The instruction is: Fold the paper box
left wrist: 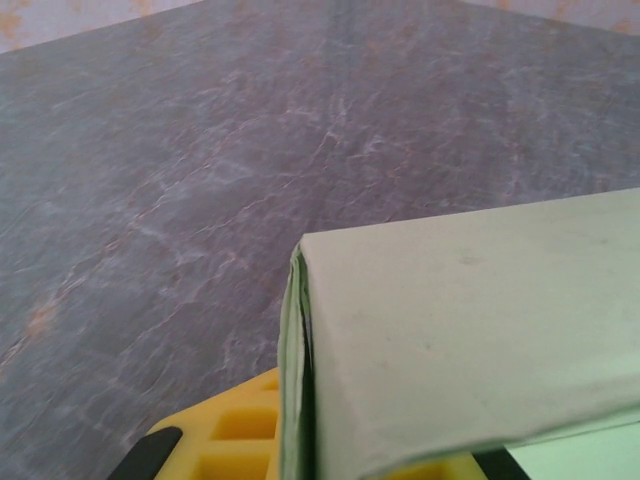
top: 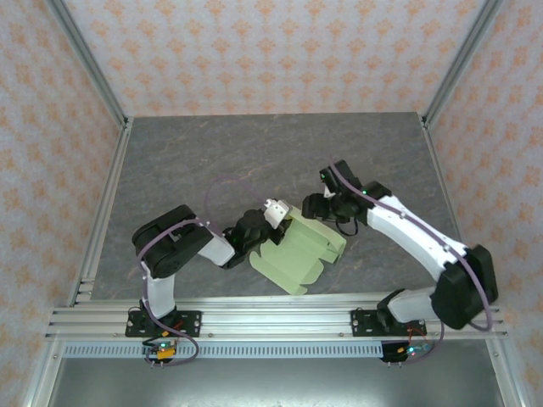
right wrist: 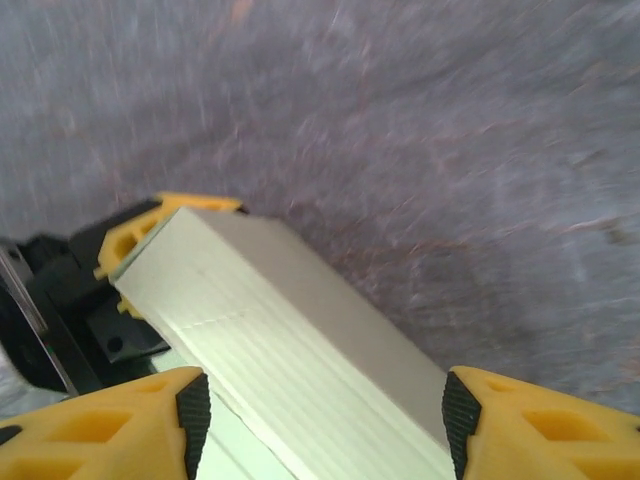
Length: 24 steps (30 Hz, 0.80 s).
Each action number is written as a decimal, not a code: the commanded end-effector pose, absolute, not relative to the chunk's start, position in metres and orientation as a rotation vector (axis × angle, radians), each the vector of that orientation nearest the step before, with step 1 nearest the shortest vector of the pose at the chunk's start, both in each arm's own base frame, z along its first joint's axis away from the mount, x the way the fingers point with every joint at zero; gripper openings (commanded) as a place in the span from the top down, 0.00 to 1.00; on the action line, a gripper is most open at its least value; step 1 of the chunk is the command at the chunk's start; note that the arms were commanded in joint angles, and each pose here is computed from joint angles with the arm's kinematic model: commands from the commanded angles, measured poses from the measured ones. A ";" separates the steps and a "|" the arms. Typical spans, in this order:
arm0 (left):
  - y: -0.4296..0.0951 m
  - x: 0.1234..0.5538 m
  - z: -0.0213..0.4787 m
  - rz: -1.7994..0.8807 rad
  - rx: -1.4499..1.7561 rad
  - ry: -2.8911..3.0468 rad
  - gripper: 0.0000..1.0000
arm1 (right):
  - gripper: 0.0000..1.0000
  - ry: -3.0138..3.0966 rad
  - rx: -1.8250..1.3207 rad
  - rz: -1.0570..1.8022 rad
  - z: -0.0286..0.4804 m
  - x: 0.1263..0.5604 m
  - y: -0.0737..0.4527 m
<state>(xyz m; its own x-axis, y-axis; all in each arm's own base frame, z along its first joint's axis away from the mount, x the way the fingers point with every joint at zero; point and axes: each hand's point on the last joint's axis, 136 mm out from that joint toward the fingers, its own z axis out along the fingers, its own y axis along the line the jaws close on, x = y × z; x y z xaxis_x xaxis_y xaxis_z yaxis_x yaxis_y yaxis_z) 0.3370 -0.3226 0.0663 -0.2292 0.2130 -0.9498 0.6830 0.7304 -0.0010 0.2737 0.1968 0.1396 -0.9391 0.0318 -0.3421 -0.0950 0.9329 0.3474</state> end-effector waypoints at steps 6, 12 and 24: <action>-0.339 0.333 0.055 -0.577 0.783 1.746 0.92 | 0.43 2.751 -0.181 0.657 0.131 0.295 0.217; -0.342 0.334 0.054 -0.582 0.801 1.732 0.89 | 0.42 2.740 -0.198 0.639 0.125 0.306 0.213; -0.327 0.342 0.061 -0.505 0.712 1.739 0.75 | 0.45 2.750 -0.179 0.668 0.105 0.320 0.223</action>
